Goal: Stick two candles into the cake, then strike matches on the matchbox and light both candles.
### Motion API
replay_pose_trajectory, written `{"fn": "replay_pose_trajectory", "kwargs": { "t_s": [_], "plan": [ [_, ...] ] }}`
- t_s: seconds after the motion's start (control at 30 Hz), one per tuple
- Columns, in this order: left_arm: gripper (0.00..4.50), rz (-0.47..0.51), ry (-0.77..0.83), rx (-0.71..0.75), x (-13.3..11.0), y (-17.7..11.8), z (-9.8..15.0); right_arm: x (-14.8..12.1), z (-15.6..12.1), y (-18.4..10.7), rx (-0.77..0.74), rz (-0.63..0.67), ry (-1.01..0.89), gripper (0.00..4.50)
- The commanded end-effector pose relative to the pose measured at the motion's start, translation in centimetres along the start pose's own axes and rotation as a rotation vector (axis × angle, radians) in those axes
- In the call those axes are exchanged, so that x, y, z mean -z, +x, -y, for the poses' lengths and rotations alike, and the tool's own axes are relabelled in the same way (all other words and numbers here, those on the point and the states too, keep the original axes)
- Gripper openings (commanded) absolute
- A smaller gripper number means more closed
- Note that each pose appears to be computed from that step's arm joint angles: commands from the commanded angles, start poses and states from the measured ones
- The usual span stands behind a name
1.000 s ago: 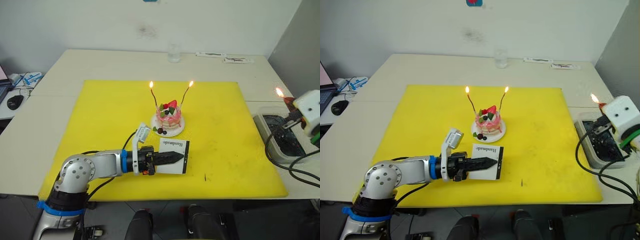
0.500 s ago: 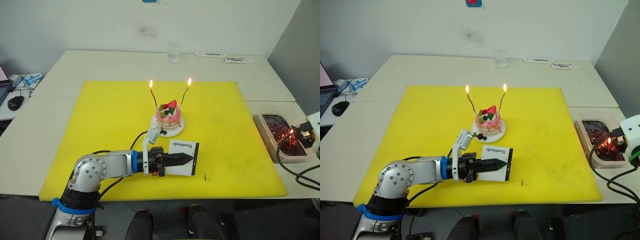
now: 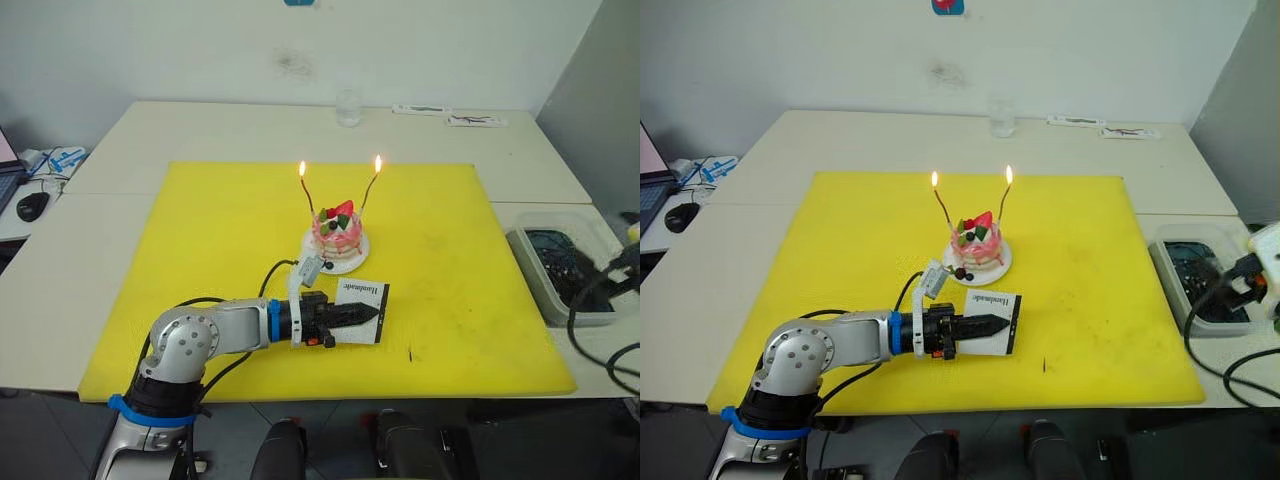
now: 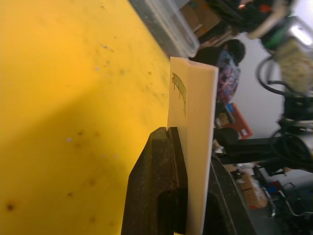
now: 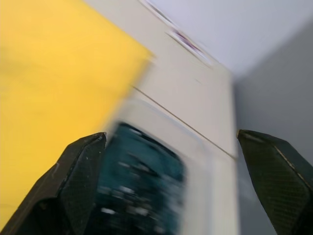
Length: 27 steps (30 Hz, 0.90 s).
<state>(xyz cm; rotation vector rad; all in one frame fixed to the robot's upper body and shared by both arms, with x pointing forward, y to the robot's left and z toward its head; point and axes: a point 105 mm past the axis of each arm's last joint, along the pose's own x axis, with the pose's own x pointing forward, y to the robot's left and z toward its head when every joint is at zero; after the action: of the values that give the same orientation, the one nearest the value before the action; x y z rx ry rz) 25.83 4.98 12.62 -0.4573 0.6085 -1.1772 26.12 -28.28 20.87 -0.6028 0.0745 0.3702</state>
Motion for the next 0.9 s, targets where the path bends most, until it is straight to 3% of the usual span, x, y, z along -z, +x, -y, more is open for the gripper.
{"fn": "replay_pose_trajectory", "kwargs": {
  "t_s": [0.03, 0.13, 0.23, 0.4, 0.63, 0.9],
  "plan": [
    [0.0, -0.035, 0.075, -0.068, -0.3, -0.6, -0.3, -3.4, -4.9, -0.9, -0.296, 0.072, 0.02, 4.45],
    [0.0, -0.072, 0.103, -0.115, -0.1, -1.1, -0.9, -4.3, -8.8, -1.1, -0.505, 0.066, 0.047, 4.45],
    [0.74, -0.096, 0.143, -0.144, -0.2, -1.5, -1.1, -4.9, -12.0, -1.0, -0.664, 0.072, 0.05, 4.5],
    [2.31, -0.116, 0.219, -0.17, -0.7, -2.2, -0.9, -5.3, -14.5, -0.1, -0.759, 0.102, 0.056, 4.5],
    [4.49, -0.171, 0.386, -0.232, -1.4, -4.1, -1.0, -5.9, -14.8, 0.9, -0.777, 0.128, 0.04, 4.5],
    [4.49, -0.194, 0.56, -0.255, -2.6, -6.4, -0.3, -6.4, -14.5, 1.8, -0.769, 0.154, -0.002, 4.5]
  ]
}}
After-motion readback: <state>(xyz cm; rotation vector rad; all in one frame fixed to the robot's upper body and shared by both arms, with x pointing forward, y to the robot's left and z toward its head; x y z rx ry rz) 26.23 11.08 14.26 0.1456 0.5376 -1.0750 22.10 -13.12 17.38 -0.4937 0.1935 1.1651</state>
